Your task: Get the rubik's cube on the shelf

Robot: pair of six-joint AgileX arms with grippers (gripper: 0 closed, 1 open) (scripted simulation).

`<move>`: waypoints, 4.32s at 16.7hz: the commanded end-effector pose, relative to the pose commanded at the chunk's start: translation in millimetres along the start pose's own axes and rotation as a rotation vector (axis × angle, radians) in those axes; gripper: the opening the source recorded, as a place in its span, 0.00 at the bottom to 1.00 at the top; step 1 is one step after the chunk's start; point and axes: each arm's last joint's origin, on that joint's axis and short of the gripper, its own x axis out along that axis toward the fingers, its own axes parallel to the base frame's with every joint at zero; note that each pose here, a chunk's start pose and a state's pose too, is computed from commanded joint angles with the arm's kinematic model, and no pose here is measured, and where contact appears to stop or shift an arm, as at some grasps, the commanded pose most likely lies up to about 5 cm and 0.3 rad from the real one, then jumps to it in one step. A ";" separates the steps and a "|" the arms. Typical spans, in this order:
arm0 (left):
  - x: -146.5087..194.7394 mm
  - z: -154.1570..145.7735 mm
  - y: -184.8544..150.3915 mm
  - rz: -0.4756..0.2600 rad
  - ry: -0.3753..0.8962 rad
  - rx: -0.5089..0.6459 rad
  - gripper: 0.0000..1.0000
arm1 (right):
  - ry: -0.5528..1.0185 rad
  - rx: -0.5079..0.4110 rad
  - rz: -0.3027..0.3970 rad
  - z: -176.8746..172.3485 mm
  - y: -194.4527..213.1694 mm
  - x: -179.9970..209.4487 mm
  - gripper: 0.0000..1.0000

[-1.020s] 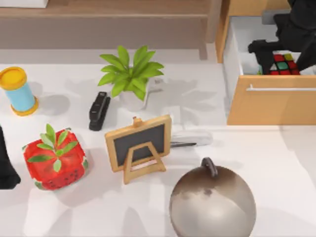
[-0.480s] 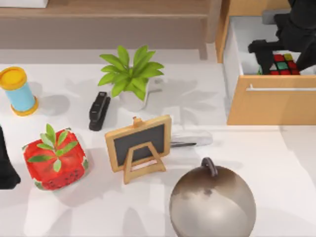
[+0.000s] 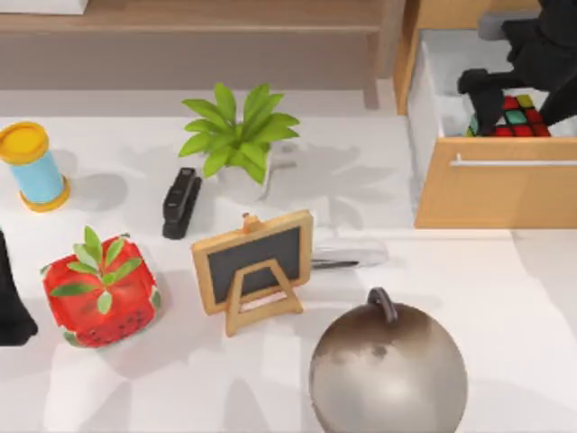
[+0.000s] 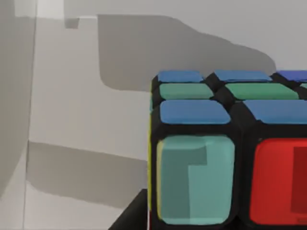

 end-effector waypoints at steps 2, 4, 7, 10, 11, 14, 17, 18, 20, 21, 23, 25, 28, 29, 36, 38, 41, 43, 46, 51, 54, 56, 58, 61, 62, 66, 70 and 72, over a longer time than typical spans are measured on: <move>0.0 0.0 0.0 0.000 0.000 0.000 1.00 | -0.017 -0.033 0.002 -2.5 -2.2 -14.6 0.00; 0.0 0.0 0.0 0.000 0.000 0.000 1.00 | -0.039 -0.051 -0.005 -3.3 -6.6 -29.5 0.00; 0.0 0.0 0.0 0.000 0.000 0.000 1.00 | -0.039 -0.055 -0.011 -2.1 -7.0 -37.8 0.00; 0.0 0.0 0.0 0.000 0.000 0.000 1.00 | 0.004 -0.026 -0.023 0.8 -1.1 -29.2 0.00; 0.0 0.0 0.0 0.000 0.000 0.000 1.00 | 0.015 -0.008 -0.031 2.5 1.3 -24.4 0.00; 0.0 0.0 0.0 0.000 0.000 0.000 1.00 | 0.011 0.048 -0.050 8.9 3.9 -15.5 0.00; 0.0 0.0 0.0 0.000 0.000 0.000 1.00 | 0.007 0.057 -0.054 10.3 4.1 -14.1 0.00; 0.0 0.0 0.0 0.000 0.000 0.000 1.00 | 0.007 0.057 -0.054 10.3 4.1 -14.1 0.00; 0.0 0.0 0.0 0.000 0.000 0.000 1.00 | 0.014 0.064 -0.052 7.8 1.3 -15.6 0.00; 0.0 0.0 0.0 0.000 0.000 0.000 1.00 | 0.012 0.062 -0.055 7.0 2.3 -17.5 0.00; 0.0 0.0 0.0 0.000 0.000 0.000 1.00 | -0.003 0.050 -0.069 2.9 7.7 -27.9 0.00; 0.0 0.0 0.0 0.000 0.000 0.000 1.00 | -0.050 0.023 -0.092 -3.6 20.3 -47.3 0.00; 0.0 0.0 0.0 0.000 0.000 0.000 1.00 | -0.165 -0.043 -0.128 -17.3 52.5 -80.7 0.00; 0.0 0.0 0.0 0.000 0.000 0.000 1.00 | -0.209 -0.072 -0.139 -22.7 66.3 -90.2 0.00; 0.0 0.0 0.0 0.000 0.000 0.000 1.00 | -0.549 -0.285 -0.170 -60.6 179.3 -101.8 0.00; 0.0 0.0 0.0 0.000 0.000 0.000 1.00 | -0.667 -0.318 -0.171 -66.9 207.7 -92.5 0.00; 0.0 0.0 0.0 0.000 0.000 0.000 1.00 | -0.855 -0.327 -0.169 -72.5 244.2 -73.9 0.00; 0.0 0.0 0.0 0.000 0.000 0.000 1.00 | -0.981 -0.308 -0.167 -74.6 263.9 -59.4 0.00; 0.0 0.0 0.0 0.000 0.000 0.000 1.00 | -1.157 -0.249 -0.164 -77.4 286.2 -36.3 0.00; 0.0 0.0 0.0 0.000 0.000 0.000 1.00 | -1.392 -0.104 -0.161 -82.9 304.3 -0.3 0.00; 0.0 0.0 0.0 0.000 0.000 0.000 1.00 | -1.488 -0.015 -0.163 -85.2 305.7 16.1 0.00; 0.0 0.0 0.0 0.000 0.000 0.000 1.00 | -1.530 0.033 -0.166 -86.0 304.5 24.0 0.00; 0.0 0.0 0.0 0.000 0.000 0.000 1.00 | -1.554 0.062 -0.169 -86.1 303.1 28.7 0.00; 0.0 0.0 0.0 0.000 0.000 0.000 1.00 | -1.560 0.071 -0.170 -86.0 302.5 29.9 0.00; 0.0 0.0 0.0 0.000 0.000 0.000 1.00 | -1.560 0.071 -0.170 -86.0 302.5 29.9 0.00; 0.0 0.0 0.0 0.000 0.000 0.000 1.00 | -1.569 0.080 -0.171 -79.9 298.2 24.4 0.00; 0.0 0.0 0.0 0.000 0.000 0.000 1.00 | -1.612 0.103 -0.172 -51.5 279.9 3.1 0.00; 0.0 0.0 0.0 0.000 0.000 0.000 1.00 | -1.631 0.111 -0.159 -40.2 276.7 -5.8 0.00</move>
